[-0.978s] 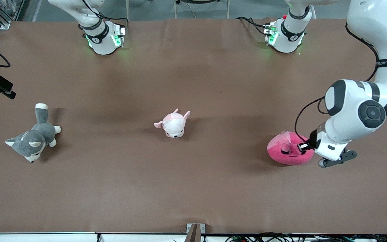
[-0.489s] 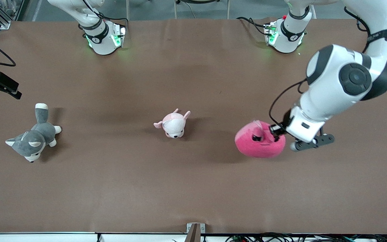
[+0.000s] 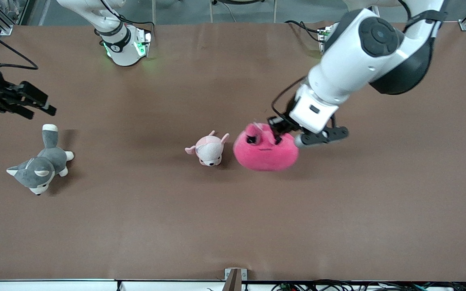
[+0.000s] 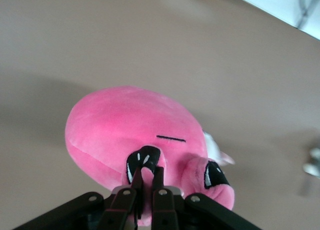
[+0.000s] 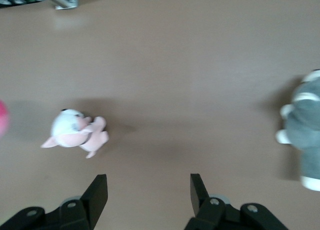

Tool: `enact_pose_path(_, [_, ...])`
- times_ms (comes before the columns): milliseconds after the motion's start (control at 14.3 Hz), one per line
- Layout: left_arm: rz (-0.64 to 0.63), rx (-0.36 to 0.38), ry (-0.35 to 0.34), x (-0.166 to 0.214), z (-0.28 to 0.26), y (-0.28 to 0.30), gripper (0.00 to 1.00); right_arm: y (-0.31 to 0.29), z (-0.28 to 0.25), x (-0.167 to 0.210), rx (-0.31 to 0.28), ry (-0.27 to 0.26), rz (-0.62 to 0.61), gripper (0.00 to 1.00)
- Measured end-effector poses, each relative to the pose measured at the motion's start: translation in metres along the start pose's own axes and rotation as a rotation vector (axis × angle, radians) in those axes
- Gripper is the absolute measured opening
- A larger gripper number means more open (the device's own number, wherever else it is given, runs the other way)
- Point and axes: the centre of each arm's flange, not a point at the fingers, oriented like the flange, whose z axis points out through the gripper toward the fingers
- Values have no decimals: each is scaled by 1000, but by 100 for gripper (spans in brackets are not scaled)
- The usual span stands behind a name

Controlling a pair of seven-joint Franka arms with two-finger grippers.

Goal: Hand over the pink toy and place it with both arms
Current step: 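Carry the pink plush with the left gripper while the right gripper approaches, then close the right gripper on the pink plush beside the left gripper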

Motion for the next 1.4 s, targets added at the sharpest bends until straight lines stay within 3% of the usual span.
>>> enact_pose_path(210, [-64,-151,-51,-24,4,39,9,-18,18,5,127,-32,2,70])
enact_pose_path(419, [-181,-234,-70,-48,29,72,9,-30,34,12,220,-64,42,69])
enact_pose_path(559, [-270,-290,-96,-71,55,99,9,-43,41,12,233,-87,83,69])
enact_pose_path(839, [-293,-358,-132,-107,105,130,9,-72,62,12,250,-127,85,69])
enact_pose_path(1398, [-292,-392,-137,-113,116,139,9,-87,117,22,244,-227,77,70])
